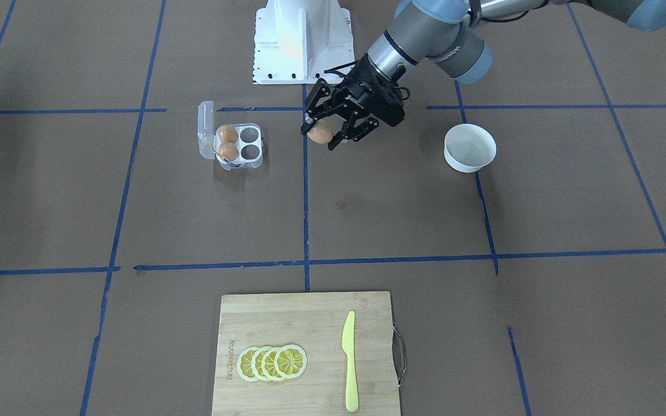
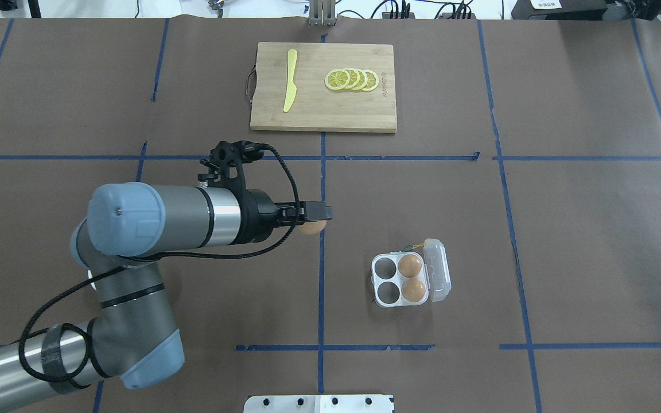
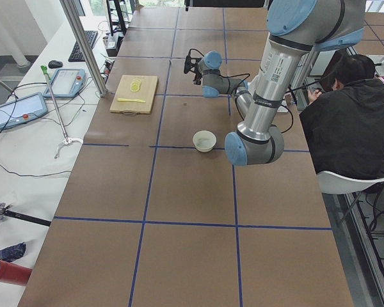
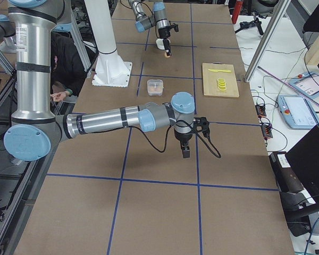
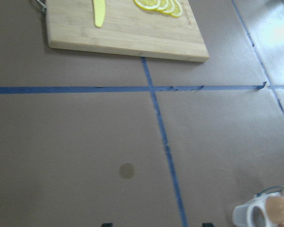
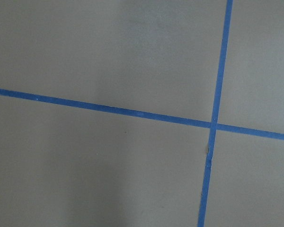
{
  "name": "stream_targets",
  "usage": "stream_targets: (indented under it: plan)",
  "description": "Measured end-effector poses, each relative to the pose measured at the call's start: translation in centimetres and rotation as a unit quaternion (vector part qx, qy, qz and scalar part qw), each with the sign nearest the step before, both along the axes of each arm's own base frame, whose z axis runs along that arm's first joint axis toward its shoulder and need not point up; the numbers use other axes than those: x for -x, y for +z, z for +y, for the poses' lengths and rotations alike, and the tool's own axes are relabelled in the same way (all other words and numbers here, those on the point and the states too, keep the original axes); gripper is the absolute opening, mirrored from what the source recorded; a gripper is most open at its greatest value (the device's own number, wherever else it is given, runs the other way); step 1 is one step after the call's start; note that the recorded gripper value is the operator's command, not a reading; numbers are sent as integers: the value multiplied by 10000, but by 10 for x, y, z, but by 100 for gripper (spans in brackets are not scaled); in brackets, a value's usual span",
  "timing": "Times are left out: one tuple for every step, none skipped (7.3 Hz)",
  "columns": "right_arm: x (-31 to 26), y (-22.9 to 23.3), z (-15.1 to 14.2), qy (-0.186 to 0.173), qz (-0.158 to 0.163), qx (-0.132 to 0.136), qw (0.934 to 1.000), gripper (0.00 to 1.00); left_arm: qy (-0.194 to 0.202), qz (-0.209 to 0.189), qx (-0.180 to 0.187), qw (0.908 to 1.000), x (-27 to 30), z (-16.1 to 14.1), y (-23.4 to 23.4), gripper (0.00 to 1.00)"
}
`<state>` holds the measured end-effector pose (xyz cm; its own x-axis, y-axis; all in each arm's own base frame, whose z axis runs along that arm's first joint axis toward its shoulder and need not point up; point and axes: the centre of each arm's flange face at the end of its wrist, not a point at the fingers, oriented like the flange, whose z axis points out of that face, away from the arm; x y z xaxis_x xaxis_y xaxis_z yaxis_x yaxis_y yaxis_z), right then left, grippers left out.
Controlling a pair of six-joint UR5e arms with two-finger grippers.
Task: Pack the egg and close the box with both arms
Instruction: 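Lift the egg with the left gripper and carry it to the carton, then lower the egg into the empty carton slot and open the left gripper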
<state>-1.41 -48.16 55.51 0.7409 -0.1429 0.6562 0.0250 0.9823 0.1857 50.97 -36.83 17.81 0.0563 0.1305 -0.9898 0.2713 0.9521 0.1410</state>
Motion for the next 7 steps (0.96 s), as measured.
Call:
stream_targets:
  plan:
    - [0, 0, 0, 3, 1, 1, 10000, 100, 45, 277, 127, 9995, -22, 7, -11, 17]
    - [0, 0, 0, 4, 1, 3, 10000, 100, -40, 566, 249, 9981, -49, 16, -16, 18]
    - [0, 0, 0, 8, 3, 4, 10000, 100, -174, 763, 324, 9964, -74, 27, -22, 21]
    - [-1, 0, 0, 11, 4, 3, 10000, 100, -272, 859, 463, 9949, -97, 34, -28, 22]
    - [-1, 0, -1, 12, 4, 1, 10000, 100, -340, 879, 630, 9936, -120, 43, -31, 24]
    - [-1, 0, 0, 13, 5, 0, 10000, 100, -398, 849, 727, 9929, -138, 50, -32, 25]
    - [-1, 0, 0, 10, 6, 0, 10000, 100, -408, 796, 776, 9930, -150, 56, -29, 31]
